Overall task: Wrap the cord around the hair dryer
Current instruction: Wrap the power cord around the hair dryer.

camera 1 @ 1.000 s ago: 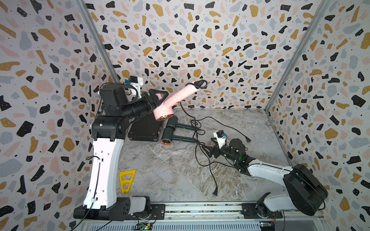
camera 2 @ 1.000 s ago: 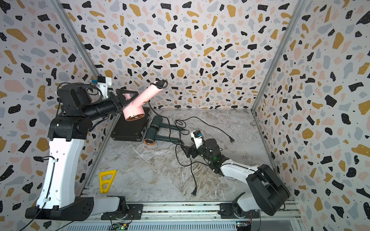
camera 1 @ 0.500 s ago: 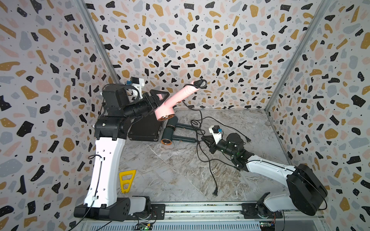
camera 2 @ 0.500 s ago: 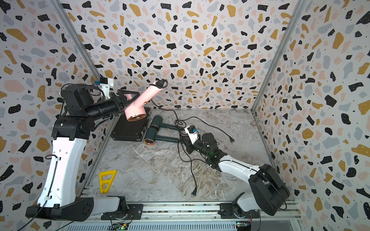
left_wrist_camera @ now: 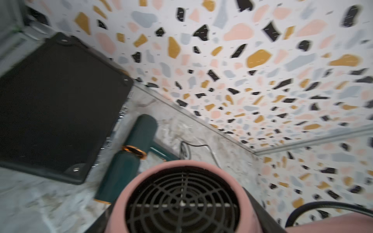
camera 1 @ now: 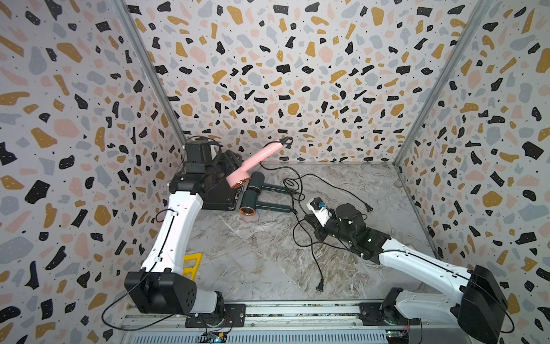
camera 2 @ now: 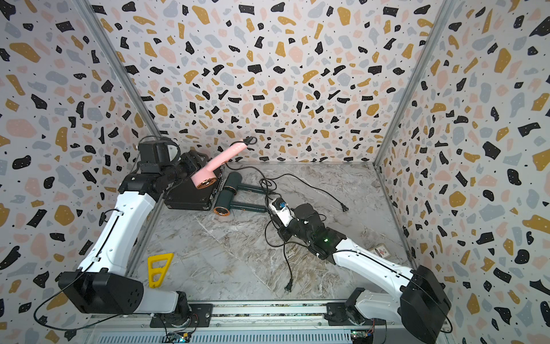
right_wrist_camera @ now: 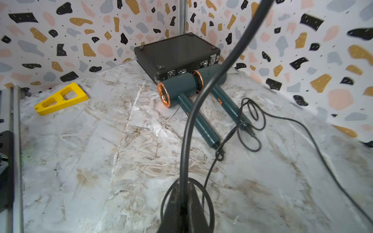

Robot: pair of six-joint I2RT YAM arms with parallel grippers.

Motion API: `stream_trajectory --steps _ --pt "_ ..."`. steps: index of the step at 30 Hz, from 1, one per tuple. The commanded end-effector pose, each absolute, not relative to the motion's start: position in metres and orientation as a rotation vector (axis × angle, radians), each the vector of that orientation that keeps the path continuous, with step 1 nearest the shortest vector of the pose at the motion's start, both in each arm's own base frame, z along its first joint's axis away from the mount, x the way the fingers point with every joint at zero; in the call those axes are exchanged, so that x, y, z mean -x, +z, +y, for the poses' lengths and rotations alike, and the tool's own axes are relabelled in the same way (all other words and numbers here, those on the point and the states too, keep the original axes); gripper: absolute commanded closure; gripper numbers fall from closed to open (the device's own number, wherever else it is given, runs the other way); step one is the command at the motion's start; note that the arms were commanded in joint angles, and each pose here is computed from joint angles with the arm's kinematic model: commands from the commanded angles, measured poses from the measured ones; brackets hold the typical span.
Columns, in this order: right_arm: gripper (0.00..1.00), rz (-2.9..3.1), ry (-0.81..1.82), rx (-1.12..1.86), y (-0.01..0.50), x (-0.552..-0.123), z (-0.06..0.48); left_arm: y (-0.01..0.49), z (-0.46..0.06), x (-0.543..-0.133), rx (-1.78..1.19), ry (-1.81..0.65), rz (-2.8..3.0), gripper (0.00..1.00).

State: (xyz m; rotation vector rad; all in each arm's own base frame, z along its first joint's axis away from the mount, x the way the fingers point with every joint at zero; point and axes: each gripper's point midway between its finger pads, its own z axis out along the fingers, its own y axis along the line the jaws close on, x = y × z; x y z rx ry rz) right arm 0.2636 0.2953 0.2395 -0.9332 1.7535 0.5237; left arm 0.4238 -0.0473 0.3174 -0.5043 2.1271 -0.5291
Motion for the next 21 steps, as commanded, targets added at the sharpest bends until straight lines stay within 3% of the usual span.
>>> stream_trajectory --steps 1,8,14,21 --pt "1.00 1.728 0.371 0.981 0.267 -0.266 0.281 0.317 -0.027 -0.427 0.434 -0.277 2.092 1.00" --pt "1.00 1.651 0.081 1.082 0.301 -0.305 0.284 0.280 -0.074 -0.399 0.093 -0.205 2.288 1.00" --pt "1.00 1.705 -0.008 1.030 0.307 -0.345 0.271 0.280 -0.115 -0.350 -0.180 -0.423 2.327 1.00" --pt "1.00 1.848 0.164 0.809 0.279 -0.379 0.242 0.355 -0.174 -0.309 -0.218 -1.227 1.998 1.00"
